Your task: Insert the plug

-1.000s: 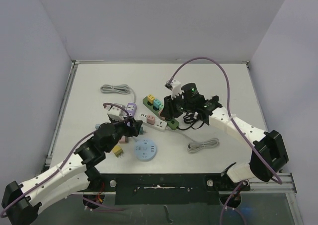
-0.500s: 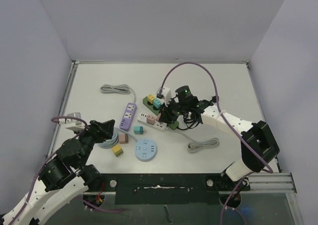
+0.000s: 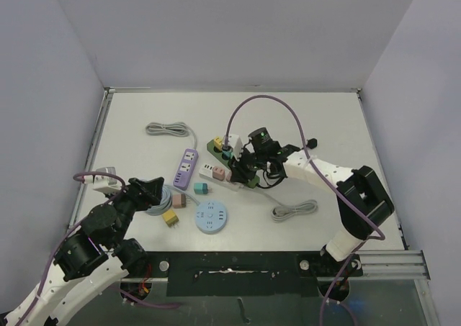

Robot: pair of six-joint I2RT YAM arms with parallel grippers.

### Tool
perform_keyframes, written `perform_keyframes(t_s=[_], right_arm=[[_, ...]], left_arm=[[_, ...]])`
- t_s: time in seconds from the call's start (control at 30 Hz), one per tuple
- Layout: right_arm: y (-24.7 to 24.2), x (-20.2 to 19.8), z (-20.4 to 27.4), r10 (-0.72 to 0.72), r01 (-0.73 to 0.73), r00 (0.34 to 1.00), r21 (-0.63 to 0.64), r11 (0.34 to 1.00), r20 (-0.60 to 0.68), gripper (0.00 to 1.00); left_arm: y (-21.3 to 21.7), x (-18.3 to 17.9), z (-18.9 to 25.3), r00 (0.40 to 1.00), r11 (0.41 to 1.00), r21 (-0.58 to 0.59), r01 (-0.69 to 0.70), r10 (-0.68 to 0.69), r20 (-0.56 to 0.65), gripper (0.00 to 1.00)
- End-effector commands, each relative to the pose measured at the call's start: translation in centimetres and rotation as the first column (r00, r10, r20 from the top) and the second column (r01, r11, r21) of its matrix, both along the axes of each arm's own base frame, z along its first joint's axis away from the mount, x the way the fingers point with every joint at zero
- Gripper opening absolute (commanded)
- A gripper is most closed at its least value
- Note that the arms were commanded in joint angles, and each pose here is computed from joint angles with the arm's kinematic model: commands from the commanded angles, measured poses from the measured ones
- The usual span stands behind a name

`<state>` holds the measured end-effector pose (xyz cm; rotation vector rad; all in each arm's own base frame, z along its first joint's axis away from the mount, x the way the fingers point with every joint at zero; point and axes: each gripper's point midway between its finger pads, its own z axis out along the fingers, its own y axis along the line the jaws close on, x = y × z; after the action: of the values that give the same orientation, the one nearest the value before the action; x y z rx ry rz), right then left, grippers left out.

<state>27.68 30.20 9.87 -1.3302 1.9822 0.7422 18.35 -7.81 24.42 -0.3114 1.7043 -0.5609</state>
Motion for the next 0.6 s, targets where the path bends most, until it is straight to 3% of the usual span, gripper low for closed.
perform_keyframes(t_s=[0.0, 0.57], right_arm=[[1.5, 0.4, 1.4, 0.079, -0.08, 0.995, 0.013, 0.997, 0.059, 0.0], [0.1, 0.6, -1.4, 0.12, -0.115, 0.993, -0.145, 0.983, 0.02, 0.0]], left_arm=[[0.0, 0.2, 0.3, 1.0, 1.0, -0.014, -0.012, 0.012, 0.001, 0.74], [0.0, 0.3, 0.1, 1.0, 1.0, -0.01, -0.018, 0.018, -0.001, 0.74]])
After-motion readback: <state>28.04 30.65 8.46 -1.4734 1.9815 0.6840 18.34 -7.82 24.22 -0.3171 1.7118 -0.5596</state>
